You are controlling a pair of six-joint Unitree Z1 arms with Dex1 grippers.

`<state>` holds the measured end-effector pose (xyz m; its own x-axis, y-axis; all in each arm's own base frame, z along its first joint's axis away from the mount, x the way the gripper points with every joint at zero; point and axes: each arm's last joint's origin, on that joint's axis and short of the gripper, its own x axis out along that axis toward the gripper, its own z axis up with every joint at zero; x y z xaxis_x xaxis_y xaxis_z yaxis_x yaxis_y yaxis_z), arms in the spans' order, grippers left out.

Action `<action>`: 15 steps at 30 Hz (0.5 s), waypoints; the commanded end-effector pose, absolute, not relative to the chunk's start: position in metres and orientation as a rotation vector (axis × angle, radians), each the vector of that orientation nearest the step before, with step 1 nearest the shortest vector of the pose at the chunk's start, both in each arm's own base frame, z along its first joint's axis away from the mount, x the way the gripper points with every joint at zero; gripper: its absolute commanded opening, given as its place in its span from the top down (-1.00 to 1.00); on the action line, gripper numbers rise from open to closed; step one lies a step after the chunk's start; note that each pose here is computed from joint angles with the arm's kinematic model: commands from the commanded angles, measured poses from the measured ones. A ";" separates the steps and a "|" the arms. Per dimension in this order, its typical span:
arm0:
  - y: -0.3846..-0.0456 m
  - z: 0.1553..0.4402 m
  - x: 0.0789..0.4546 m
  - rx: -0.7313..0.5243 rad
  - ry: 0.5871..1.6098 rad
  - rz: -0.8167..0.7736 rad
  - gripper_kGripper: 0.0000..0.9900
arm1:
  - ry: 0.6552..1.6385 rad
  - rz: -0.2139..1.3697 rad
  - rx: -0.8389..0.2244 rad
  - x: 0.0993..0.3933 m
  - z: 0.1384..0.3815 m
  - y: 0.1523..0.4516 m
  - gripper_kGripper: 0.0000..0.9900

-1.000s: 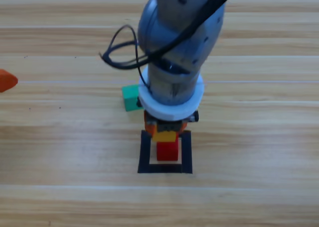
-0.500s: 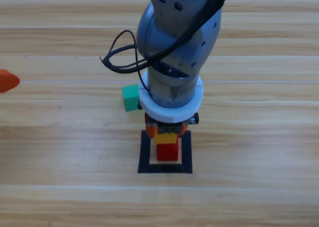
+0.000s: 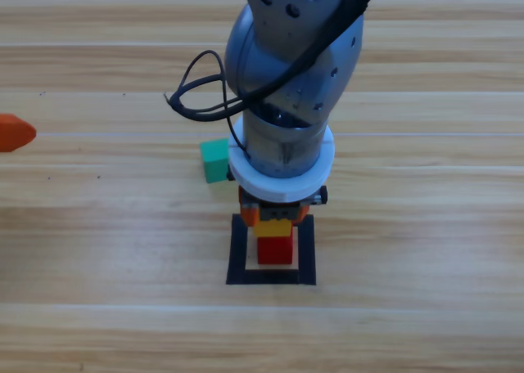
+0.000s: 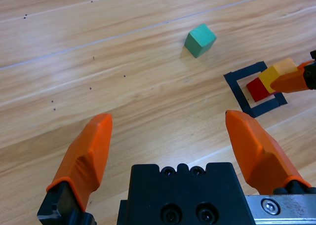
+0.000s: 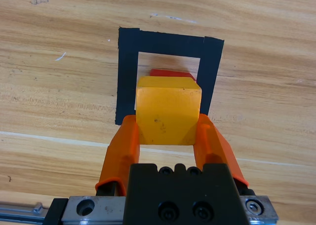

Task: Stack the blocks in the rectangular block: red at the bottom, yellow in the middle, green on top

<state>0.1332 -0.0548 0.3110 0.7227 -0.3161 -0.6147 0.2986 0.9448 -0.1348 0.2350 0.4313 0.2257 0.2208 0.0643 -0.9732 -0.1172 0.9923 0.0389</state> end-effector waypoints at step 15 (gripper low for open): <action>-0.056 0.296 0.141 -0.033 0.728 -0.327 -0.97 | 1.398 0.082 -0.131 0.226 0.186 0.441 0.43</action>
